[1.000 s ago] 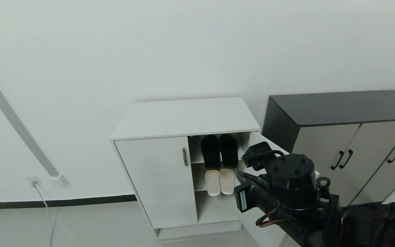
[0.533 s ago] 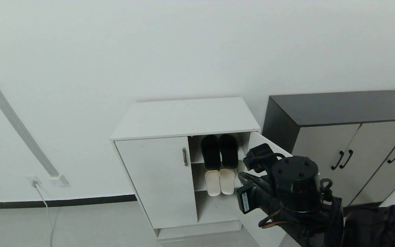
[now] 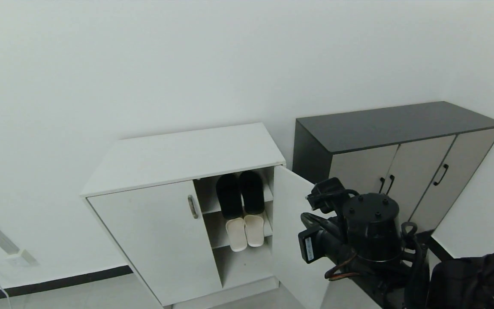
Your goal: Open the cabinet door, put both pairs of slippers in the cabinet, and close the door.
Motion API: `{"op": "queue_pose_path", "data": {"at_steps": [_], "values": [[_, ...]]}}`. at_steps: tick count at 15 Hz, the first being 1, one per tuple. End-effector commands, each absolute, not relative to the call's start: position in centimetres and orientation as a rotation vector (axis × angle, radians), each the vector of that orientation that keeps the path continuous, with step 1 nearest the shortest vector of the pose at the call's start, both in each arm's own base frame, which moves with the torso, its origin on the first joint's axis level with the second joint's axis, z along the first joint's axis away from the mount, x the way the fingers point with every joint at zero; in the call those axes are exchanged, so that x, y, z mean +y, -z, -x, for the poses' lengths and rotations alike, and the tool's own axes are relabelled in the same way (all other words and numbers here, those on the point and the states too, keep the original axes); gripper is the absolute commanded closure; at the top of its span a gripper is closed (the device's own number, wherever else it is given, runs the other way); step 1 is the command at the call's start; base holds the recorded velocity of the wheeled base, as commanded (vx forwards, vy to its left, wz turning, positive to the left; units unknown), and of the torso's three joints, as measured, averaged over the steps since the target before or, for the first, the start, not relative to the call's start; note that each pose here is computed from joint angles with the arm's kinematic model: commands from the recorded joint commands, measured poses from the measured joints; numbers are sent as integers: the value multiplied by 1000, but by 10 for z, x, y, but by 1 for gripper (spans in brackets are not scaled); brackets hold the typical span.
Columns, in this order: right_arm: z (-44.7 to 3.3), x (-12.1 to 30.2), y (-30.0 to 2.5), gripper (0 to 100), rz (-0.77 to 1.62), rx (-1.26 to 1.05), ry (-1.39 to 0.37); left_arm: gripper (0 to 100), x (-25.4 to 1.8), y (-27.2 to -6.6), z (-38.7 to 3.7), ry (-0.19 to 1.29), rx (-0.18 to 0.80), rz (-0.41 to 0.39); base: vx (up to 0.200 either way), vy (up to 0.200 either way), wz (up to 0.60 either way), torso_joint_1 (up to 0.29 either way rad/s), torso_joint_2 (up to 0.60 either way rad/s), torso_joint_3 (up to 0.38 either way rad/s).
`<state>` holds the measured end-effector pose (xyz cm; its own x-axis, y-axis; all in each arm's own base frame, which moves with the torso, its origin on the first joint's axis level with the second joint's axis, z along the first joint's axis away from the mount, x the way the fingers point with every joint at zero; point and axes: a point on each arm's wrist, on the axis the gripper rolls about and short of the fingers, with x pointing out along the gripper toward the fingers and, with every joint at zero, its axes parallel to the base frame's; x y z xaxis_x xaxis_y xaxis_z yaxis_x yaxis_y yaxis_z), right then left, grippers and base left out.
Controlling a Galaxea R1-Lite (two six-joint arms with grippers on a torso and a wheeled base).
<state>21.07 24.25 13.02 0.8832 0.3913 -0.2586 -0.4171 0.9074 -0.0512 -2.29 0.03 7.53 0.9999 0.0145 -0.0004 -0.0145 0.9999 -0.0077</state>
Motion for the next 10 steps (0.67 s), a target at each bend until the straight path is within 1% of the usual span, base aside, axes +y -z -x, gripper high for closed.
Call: {"op": "queue_pose_path", "data": {"at_steps": [1, 6, 10], "values": [[-212, 243, -127, 100, 112, 251, -418, 100, 0, -75, 23, -15, 1, 9, 0, 0, 0, 0, 0, 0], [-212, 242, -127, 100, 120, 248, -417, 100, 0, -75, 23, -15, 1, 9, 0, 0, 0, 0, 0, 0], [-219, 241, -124, 100, 124, 257, -395, 100, 0, -75, 23, -15, 1, 9, -200, 0, 0, 7, 1, -2]]}}
